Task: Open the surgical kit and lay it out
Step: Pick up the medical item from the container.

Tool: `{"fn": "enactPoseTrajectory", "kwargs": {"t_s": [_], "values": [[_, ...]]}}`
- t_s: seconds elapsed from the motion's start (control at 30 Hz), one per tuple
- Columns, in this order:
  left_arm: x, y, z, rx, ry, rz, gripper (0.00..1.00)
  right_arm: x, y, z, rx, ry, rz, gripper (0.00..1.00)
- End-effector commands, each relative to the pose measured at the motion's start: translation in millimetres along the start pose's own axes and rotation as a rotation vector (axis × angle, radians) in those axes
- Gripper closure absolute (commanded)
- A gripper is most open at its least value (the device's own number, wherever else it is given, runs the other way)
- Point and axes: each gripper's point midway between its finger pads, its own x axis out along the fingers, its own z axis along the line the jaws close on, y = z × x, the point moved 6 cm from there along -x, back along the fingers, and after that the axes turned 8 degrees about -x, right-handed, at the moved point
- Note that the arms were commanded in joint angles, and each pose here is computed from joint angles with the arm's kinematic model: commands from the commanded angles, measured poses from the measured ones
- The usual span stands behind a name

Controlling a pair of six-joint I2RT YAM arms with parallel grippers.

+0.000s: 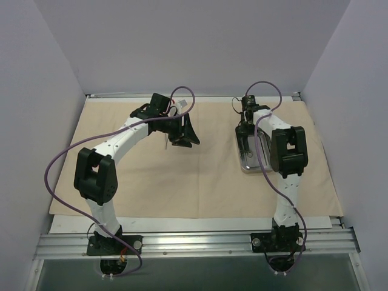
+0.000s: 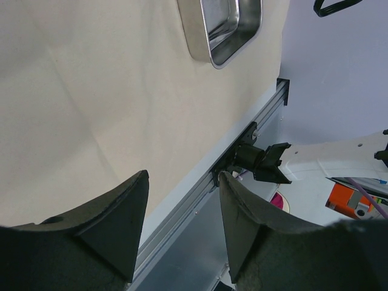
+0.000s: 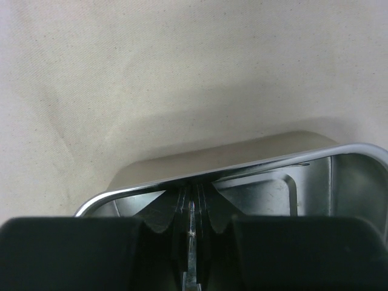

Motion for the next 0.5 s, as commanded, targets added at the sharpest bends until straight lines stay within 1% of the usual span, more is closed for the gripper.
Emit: {"fn": "enactPoseTrajectory", "kwargs": {"t_s": [0.0,0.2,0.23,0.47], "values": [[-11.7,-9.3,-23.4,0.064,0.064,-0.053,0.41,3.7,12.8,-3.9,-0.037,0.049,0.079,1.00],[-6.0,-13.3,-26.4,0.051,0.074,-0.054,0.41,-25.2,1.1,-11.0,-0.002,0.067,0.024,1.00],[-4.9,-13.8,-27.3,0.049,0.078,-0.054,0.41,-34.7,-3.7,-14.7,0.006,0.079,-0.001,1.00],[10.5,-20.5,-35.2,0.049,0.124,-0.055,0.41,-55.6,-9.8,-24.1,0.014,0.099,-0.053,1.00]]}}
